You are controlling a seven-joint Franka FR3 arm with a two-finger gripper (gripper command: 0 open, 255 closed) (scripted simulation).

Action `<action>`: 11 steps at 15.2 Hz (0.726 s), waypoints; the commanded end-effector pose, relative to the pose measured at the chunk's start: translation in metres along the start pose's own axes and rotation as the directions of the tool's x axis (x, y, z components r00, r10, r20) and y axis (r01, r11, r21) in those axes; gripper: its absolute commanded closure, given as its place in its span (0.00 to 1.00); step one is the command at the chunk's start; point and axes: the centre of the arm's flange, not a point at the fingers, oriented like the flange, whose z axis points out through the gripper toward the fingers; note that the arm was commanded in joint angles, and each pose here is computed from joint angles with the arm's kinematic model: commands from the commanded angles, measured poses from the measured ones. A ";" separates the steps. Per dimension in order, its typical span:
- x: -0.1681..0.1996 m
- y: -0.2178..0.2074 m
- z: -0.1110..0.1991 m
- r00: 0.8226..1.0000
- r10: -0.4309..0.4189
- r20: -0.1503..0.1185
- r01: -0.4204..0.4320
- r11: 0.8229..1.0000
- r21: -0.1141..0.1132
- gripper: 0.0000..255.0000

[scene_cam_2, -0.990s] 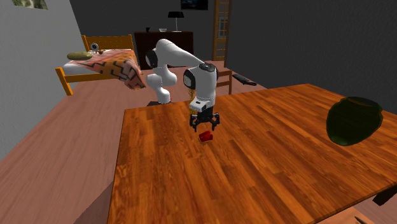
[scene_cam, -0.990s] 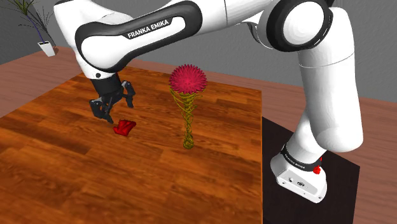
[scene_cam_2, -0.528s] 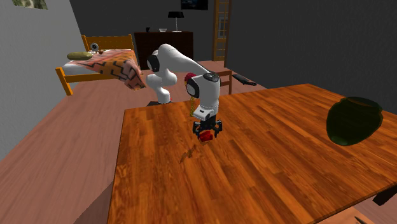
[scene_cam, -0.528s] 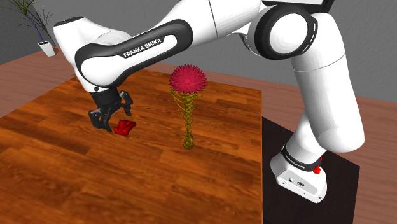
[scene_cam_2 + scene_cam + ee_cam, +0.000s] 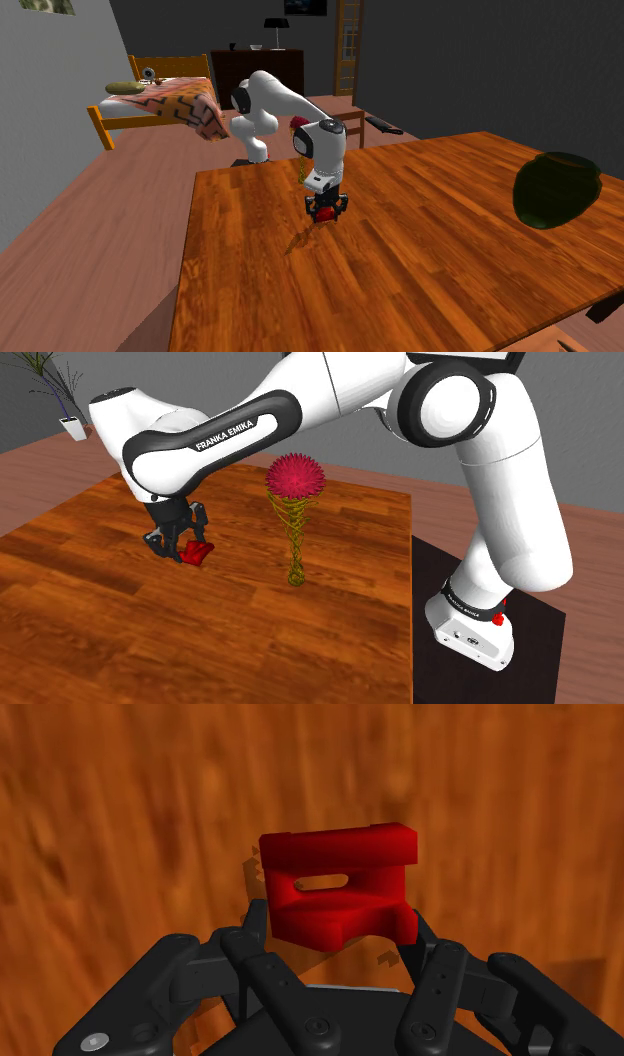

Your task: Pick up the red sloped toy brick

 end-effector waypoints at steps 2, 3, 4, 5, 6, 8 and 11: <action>0.000 0.000 0.000 1.000 0.000 0.000 0.000 1.000 0.000 1.00; 0.000 0.000 0.000 1.000 0.000 0.000 0.000 1.000 0.000 1.00; 0.000 0.000 0.000 1.000 0.000 0.000 0.000 1.000 0.000 1.00; -0.001 0.000 0.000 1.000 0.000 0.000 0.000 1.000 0.000 1.00; -0.001 0.000 -0.005 1.000 0.000 0.000 0.000 1.000 0.000 1.00; -0.001 0.000 -0.016 1.000 0.000 0.000 0.000 1.000 0.000 1.00; -0.002 0.000 -0.032 1.000 0.000 0.000 0.000 1.000 0.000 1.00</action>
